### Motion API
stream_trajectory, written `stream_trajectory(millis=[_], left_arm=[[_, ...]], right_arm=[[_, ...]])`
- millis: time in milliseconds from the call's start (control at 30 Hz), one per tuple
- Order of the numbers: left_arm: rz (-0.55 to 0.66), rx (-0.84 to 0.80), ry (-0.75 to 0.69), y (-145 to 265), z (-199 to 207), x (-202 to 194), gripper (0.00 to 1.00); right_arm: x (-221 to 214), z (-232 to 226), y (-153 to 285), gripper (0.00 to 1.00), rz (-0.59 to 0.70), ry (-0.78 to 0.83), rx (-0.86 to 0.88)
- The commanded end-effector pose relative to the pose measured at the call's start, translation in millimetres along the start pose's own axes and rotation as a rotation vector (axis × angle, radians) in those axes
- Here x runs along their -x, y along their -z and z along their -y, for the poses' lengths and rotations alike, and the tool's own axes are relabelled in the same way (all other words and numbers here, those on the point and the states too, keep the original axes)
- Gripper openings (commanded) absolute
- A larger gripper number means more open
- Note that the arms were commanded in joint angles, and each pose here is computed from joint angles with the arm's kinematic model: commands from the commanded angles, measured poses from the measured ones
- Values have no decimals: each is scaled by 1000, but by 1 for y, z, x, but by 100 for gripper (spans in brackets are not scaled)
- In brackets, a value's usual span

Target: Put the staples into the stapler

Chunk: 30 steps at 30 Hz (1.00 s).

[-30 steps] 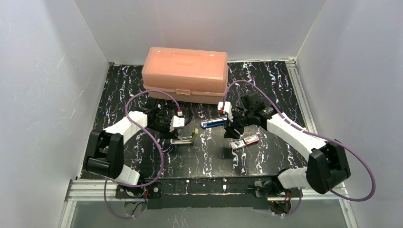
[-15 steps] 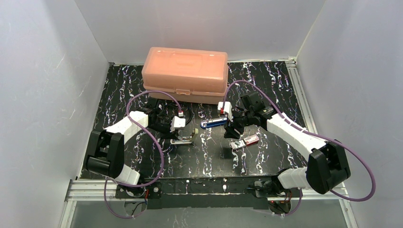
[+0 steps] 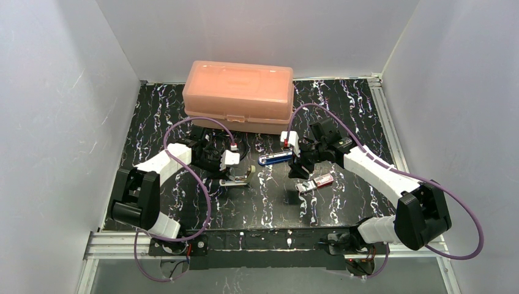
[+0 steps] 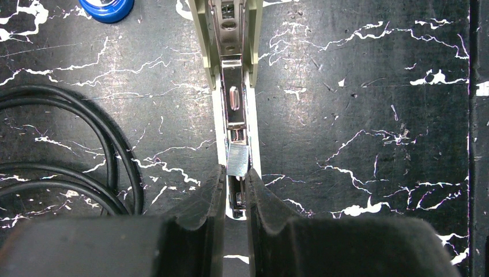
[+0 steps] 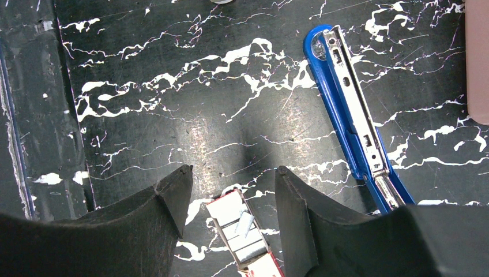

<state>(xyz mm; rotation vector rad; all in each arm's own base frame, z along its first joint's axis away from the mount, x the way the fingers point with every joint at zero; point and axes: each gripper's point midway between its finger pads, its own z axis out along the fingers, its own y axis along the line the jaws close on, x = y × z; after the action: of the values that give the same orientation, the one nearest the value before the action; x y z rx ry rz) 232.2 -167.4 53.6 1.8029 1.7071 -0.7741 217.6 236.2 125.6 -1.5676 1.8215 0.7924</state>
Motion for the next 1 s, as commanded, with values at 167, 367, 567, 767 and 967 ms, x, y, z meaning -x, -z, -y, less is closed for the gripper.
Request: stream_trajectory(millis=[167,367,567,767,967], left_arm=[[-13,26,39,4,0,3,0],[-3,50,43,10,1,10,0],[28,79,46,13,3,17,0],[10,62,55,11,5,11,0],[-2,39,40,8,4,7,0]], right_arm=[[0,0,0,62,11,10,4],[0,0,0,62,12,10,5],[0,-1,1,62,12,11,3],[0,-1,1,62,14,12,4],[0,-1,1,62,13,12,4]])
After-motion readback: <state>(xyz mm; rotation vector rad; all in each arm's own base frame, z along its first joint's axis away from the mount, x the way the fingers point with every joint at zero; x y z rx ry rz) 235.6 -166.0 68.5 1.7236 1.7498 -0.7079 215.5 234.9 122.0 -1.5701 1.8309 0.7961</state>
